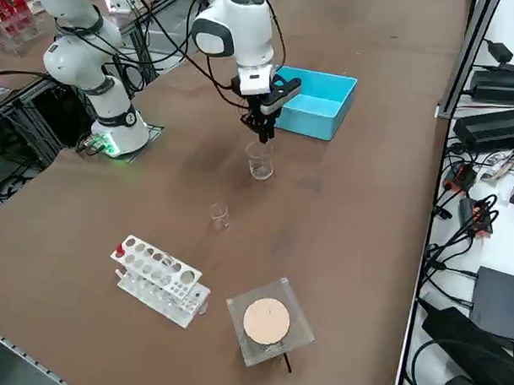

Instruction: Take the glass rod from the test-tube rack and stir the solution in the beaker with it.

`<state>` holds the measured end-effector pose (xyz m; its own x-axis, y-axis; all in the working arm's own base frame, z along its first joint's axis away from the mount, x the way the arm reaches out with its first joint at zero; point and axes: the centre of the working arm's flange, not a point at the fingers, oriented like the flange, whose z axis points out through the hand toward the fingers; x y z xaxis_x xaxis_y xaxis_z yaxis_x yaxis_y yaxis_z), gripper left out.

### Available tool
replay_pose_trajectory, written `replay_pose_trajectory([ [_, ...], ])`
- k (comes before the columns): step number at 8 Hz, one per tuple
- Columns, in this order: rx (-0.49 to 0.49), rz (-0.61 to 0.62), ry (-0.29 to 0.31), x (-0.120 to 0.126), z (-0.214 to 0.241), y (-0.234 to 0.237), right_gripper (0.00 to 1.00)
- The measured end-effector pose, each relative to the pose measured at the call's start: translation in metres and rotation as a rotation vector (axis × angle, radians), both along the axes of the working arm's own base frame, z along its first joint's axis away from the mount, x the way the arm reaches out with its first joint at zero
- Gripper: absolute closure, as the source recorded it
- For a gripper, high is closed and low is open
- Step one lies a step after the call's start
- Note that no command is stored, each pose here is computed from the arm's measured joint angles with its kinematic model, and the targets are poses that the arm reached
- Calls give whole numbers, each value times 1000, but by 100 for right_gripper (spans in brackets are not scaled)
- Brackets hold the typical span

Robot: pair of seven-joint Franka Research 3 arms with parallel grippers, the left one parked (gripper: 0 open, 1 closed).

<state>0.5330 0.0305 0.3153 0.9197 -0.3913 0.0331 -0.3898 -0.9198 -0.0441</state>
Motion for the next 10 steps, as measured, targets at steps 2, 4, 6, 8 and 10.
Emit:
replay_pose_trajectory([
  [2, -1, -26, -2, 1, 0, -14, 91],
  [4, -4, -55, -2, 1, 0, -31, 91],
  [6, -8, -57, 8, 0, 1, -44, 91],
  [8, -5, -44, 73, -9, 4, -45, 91],
  [10, -2, -37, 111, -16, 11, -42, 91],
])
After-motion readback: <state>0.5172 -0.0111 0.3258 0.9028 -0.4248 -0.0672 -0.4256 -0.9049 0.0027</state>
